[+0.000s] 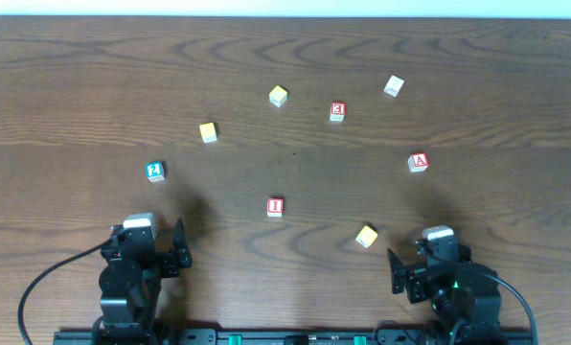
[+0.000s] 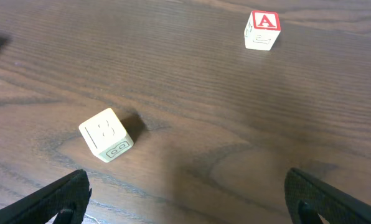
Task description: Spell out Ai2
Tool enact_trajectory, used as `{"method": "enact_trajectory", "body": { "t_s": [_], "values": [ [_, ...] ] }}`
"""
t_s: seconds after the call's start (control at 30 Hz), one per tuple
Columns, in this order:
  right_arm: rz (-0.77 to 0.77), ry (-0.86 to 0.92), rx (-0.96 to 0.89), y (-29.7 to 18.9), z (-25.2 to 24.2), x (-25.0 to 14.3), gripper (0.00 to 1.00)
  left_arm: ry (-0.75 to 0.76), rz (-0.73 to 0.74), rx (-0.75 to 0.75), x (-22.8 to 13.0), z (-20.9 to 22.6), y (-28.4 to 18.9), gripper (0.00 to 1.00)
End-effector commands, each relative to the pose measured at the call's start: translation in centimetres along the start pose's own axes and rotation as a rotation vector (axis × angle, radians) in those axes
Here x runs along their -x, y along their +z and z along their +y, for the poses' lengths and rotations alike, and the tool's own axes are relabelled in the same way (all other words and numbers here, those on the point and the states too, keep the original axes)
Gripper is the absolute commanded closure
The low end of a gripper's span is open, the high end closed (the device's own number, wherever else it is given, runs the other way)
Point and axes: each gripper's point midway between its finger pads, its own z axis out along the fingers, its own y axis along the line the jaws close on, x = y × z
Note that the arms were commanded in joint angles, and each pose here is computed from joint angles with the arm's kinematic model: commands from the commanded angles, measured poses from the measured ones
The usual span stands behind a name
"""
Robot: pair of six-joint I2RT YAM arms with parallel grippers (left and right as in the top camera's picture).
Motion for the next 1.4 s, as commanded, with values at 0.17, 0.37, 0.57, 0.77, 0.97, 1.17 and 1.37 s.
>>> {"method": "enact_trajectory", "body": {
  "t_s": [0.17,0.37,0.57,0.77,0.97,1.17,1.37],
  "values": [
    [0.006,0.018,0.002,0.3,0.0,-0.4,0.01,0.015,0.001,0.019,-0.4,0.4,0.2,0.05],
    [0.006,0.018,0.002,0.3,0.0,-0.4,0.01,0.015,0.001,0.019,-0.4,0.4,0.2,0.05],
    [0.006,0.018,0.002,0.3,0.0,-0.4,0.01,0.015,0.001,0.020,-0.4,0.4,0.2,0.05],
    [-0.001,0.018,0.024,0.3,0.4,-0.3,0.01,0.015,0.001,0.019,-0.4,0.4,0.2,0.04],
    [-0.194,0.023,0.338,-1.1,5.5,4.4,0.01,0.015,0.001,0.019,-0.4,0.4,0.2,0.05],
    [-0.298,0.470,0.608,-4.2,7.9,9.8,0.01,0.015,0.001,0.020,-0.4,0.4,0.2,0.05],
    [-0.096,0.959,0.652,-3.6,7.9,8.6,0.01,0.015,0.001,0.019,-0.4,0.4,0.2,0.05]
  ]
}}
